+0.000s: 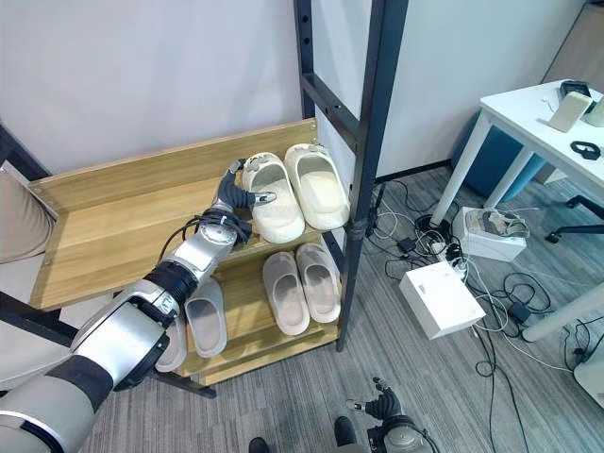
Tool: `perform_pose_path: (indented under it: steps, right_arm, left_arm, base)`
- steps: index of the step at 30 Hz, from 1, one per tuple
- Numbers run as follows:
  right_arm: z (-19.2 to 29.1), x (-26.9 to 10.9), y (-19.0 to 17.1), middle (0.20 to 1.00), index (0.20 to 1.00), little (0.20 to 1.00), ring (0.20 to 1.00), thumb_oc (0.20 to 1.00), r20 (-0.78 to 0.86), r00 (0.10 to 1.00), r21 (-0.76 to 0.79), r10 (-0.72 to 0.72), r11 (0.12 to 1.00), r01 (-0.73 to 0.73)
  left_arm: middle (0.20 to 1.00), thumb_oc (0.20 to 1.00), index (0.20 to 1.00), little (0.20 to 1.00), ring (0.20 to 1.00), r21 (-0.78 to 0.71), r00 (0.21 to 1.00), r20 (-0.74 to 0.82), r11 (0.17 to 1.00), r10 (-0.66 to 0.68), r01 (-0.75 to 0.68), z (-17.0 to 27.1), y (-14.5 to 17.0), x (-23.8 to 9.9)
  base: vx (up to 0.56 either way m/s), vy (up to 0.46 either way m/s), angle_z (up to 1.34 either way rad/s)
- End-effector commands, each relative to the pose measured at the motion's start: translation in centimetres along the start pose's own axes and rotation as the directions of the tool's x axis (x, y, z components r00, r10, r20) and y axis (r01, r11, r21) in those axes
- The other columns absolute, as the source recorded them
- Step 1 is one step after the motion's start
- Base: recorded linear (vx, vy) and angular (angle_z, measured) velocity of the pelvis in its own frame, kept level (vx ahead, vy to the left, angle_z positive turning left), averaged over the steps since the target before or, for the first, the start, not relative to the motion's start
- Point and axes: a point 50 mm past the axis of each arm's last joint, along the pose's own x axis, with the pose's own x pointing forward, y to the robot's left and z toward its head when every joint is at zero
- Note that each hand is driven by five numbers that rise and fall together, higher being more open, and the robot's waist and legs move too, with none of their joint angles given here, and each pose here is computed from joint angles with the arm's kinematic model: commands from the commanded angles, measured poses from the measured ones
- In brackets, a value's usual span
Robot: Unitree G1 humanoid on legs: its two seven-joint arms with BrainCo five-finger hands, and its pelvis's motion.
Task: Arrange the slippers neatly on the shoe rack.
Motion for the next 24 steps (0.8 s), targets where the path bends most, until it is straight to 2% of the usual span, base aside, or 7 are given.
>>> perform_pose_path:
  steps: [1,7,11,13,16,24]
  right_arm:
    - [2.1,0.6,-0.6,1.0,1.0,1.0,1.0,1.0,0.086,0.996,0.013,-0.029,1.0,0.028]
    - [2.4,0.7,-0.6,1.0,1.0,1.0,1.0,1.0,0.094,0.995,0.017,-0.03,0.999,0.029]
    - [2.3,0.6,-0.4,1.0,1.0,1.0,1.0,1.0,0.09,0.996,0.022,-0.025,0.999,0.023]
    - [2.3,0.7,-0.5,1.0,1.0,1.0,1.0,1.0,0.091,0.995,0.037,-0.03,0.999,0.027]
    - [3.0,0.8,-0.7,1.0,1.0,1.0,1.0,1.0,0.107,0.994,0.053,-0.037,0.998,0.031]
    - [3.8,1.1,-0.3,1.0,1.0,1.0,1.0,1.0,0.119,0.993,0.041,-0.015,0.999,0.01]
  left_arm:
    - [1.0,1.0,1.0,1.0,1.0,0.037,0.989,0.147,0.999,0.002,-0.008,6.0,-0.2,1.4]
    - [1.0,1.0,1.0,1.0,1.0,0.008,0.985,0.174,1.0,-0.011,0.01,6.6,-0.8,1.2]
    - [1.0,1.0,1.0,1.0,1.0,-0.044,0.961,0.273,0.998,-0.033,0.047,8.2,-1.5,0.4]
    - [1.0,1.0,1.0,1.0,1.0,-0.085,0.917,0.4,0.995,-0.007,0.044,10.1,-1.1,-0.8]
    - [1.0,1.0,1.0,1.0,1.0,-0.07,0.871,0.491,0.997,0.023,0.013,10.8,0.0,-1.7]
    - [1.0,1.0,1.0,1.0,1.0,-0.036,0.845,0.533,0.999,0.038,-0.022,10.3,1.6,-2.2]
  base:
    - [0.0,0.0,0.0]
    - [0.0,0.0,0.0]
    - [0.0,-0.003,0.01]
    - [0.0,-0.023,0.08]
    - [-0.01,-0.015,0.25]
    - [-0.01,-0.004,0.05]
